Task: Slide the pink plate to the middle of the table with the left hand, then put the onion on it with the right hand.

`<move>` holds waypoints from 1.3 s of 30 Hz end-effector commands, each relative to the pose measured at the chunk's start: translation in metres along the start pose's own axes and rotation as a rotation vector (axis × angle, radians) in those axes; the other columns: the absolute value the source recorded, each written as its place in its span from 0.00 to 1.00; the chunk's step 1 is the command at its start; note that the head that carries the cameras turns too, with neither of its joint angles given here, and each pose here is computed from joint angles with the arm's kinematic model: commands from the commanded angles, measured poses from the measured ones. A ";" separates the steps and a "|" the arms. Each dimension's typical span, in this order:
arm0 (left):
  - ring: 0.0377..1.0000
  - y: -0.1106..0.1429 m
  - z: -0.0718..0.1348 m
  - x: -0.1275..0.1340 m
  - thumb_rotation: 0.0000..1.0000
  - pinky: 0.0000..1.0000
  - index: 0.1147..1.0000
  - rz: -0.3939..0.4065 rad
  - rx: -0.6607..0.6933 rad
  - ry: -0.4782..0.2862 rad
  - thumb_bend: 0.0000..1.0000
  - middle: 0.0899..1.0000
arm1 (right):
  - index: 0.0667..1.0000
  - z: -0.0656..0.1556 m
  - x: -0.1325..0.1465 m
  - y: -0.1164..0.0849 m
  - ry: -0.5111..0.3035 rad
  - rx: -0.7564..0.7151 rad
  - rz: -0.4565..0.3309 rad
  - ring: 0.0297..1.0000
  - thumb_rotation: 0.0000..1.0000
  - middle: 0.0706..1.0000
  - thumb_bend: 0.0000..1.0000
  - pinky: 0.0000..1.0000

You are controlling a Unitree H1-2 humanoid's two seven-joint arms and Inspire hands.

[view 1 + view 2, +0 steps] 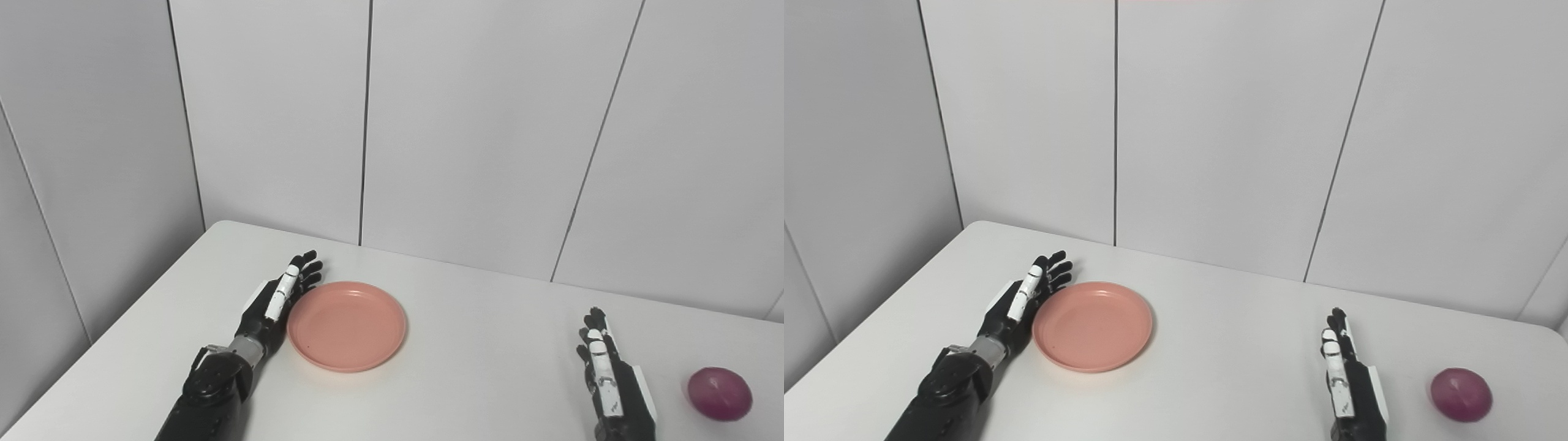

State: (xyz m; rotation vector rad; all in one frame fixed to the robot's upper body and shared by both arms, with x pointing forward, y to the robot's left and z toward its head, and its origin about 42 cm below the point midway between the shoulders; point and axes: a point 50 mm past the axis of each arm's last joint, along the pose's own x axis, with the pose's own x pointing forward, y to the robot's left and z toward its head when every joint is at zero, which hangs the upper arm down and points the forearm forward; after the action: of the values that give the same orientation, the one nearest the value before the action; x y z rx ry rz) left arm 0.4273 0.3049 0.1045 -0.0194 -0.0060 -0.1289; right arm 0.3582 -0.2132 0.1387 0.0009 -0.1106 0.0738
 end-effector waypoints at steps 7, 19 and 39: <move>0.92 -0.026 0.009 0.017 1.00 0.92 0.89 -0.073 -0.003 -0.025 0.65 0.91 | 1.00 0.025 0.017 0.011 -0.124 -0.011 0.014 1.00 0.98 1.00 0.50 1.00; 0.92 -0.048 0.017 0.020 1.00 0.92 0.90 -0.120 -0.037 -0.038 0.64 0.92 | 1.00 0.026 0.018 0.014 -0.122 -0.006 0.006 1.00 0.95 1.00 0.53 1.00; 0.93 -0.094 0.033 0.020 1.00 0.94 0.92 -0.148 -0.080 -0.040 0.62 0.93 | 1.00 0.026 0.020 0.014 -0.120 -0.007 0.003 1.00 0.95 1.00 0.55 1.00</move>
State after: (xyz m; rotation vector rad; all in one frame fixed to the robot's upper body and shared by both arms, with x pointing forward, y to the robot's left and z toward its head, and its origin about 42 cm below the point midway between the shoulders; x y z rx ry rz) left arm 0.4248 0.2186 0.1177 -0.0969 0.0281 -0.2595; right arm 0.3630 -0.2026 0.1401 -0.0106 -0.1121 0.0683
